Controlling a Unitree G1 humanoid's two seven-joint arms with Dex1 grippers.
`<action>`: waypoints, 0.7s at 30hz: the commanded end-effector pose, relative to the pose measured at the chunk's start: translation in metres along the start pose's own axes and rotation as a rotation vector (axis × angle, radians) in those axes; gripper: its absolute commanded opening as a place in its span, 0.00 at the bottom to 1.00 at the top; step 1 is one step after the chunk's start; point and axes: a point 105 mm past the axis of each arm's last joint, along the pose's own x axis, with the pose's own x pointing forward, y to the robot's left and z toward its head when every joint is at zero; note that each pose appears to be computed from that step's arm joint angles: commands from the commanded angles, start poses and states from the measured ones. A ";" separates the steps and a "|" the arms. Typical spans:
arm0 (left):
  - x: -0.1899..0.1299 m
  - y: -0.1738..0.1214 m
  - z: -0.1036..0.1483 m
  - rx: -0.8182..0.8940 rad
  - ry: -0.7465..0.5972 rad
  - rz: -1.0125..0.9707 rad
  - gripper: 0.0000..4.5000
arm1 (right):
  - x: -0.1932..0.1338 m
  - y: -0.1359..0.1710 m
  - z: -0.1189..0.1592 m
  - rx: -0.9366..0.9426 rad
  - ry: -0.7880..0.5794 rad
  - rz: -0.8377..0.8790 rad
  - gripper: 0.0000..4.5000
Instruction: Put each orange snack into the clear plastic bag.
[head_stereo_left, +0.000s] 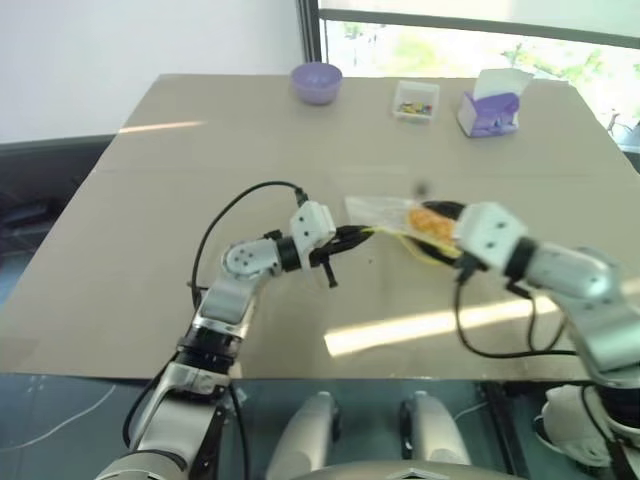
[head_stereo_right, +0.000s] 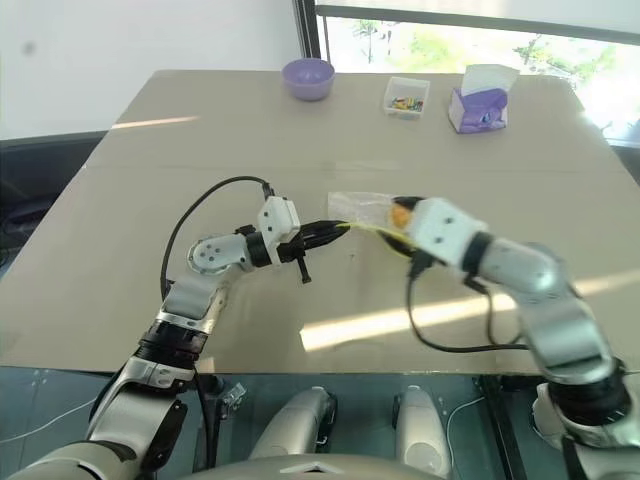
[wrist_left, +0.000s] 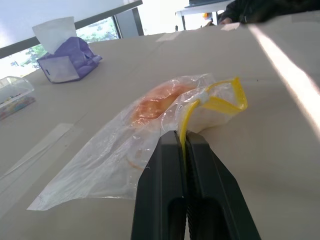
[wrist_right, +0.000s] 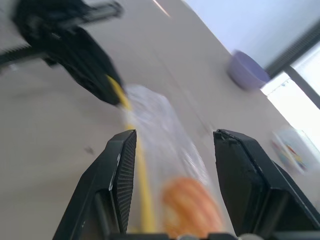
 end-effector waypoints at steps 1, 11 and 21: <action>0.006 0.008 0.031 0.018 -0.067 0.013 0.00 | 0.011 -0.003 0.009 -0.064 -0.022 -0.027 0.58; 0.008 0.007 0.039 0.002 -0.062 0.019 0.00 | 0.023 -0.011 0.018 -0.110 -0.033 -0.031 0.35; 0.005 0.009 0.036 -0.003 -0.052 0.024 0.00 | 0.019 -0.017 0.021 -0.117 -0.018 -0.047 0.25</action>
